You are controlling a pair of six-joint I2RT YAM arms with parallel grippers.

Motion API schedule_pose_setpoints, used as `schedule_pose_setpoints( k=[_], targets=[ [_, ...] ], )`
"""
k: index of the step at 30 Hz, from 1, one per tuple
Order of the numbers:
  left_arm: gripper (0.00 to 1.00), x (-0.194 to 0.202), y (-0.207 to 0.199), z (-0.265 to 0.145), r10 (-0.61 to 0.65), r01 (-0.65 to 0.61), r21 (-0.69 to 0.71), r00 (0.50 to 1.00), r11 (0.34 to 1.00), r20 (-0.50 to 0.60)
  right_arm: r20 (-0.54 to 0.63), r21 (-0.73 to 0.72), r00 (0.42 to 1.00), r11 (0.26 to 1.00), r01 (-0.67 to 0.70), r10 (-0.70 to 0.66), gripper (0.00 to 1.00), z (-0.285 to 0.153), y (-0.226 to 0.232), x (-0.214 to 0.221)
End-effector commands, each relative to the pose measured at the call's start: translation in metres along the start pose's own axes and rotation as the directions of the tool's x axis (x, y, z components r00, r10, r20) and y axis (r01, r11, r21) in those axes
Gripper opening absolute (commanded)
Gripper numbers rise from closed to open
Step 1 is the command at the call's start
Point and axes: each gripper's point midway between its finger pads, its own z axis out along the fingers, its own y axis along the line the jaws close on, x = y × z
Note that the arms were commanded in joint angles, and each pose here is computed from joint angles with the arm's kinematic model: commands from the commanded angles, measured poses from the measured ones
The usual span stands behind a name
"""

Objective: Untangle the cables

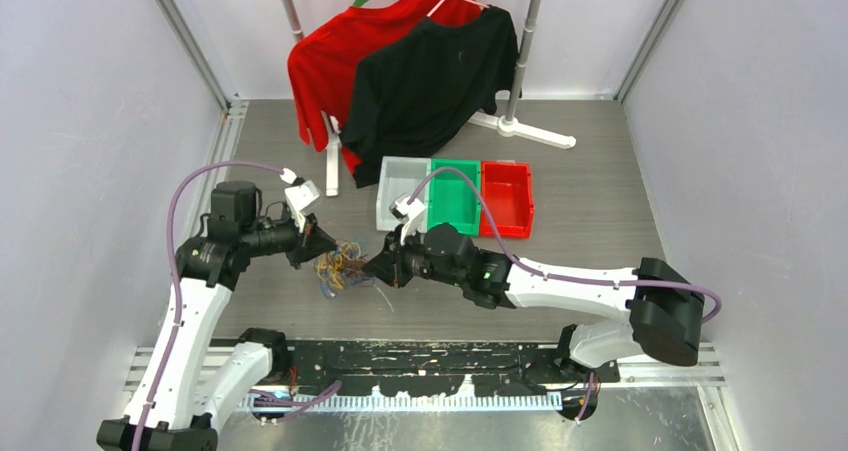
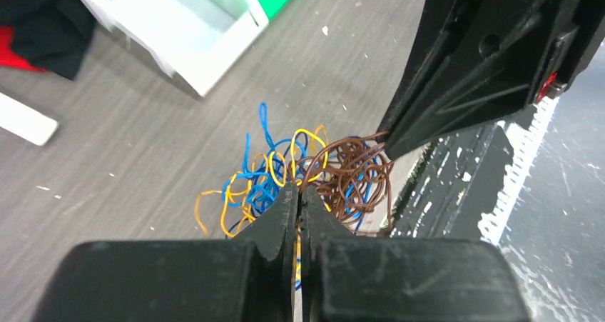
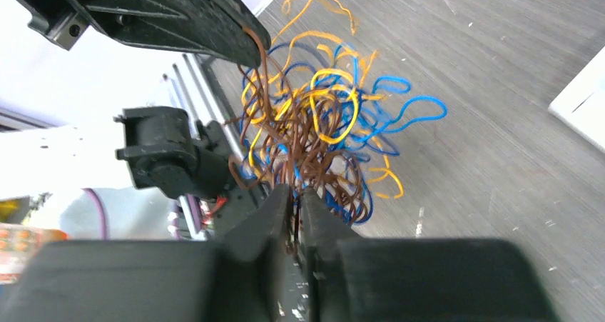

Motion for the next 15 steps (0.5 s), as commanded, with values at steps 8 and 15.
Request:
schedule_pose_setpoints(
  k=[8, 15],
  targets=[
    [0.00, -0.067, -0.002, -0.019, -0.037, 0.045, -0.046, 0.983, 0.998, 0.179, 0.191, 0.033, 0.981, 0.998, -0.052, 0.045, 0.66, -0.015, 0.002, -0.047],
    [0.00, -0.090, -0.020, -0.028, -0.133, 0.130, 0.031, 0.964, 0.991, 0.228, 0.344, 0.066, 0.939, 0.997, -0.048, 0.023, 0.76, -0.014, 0.002, -0.087]
  ],
)
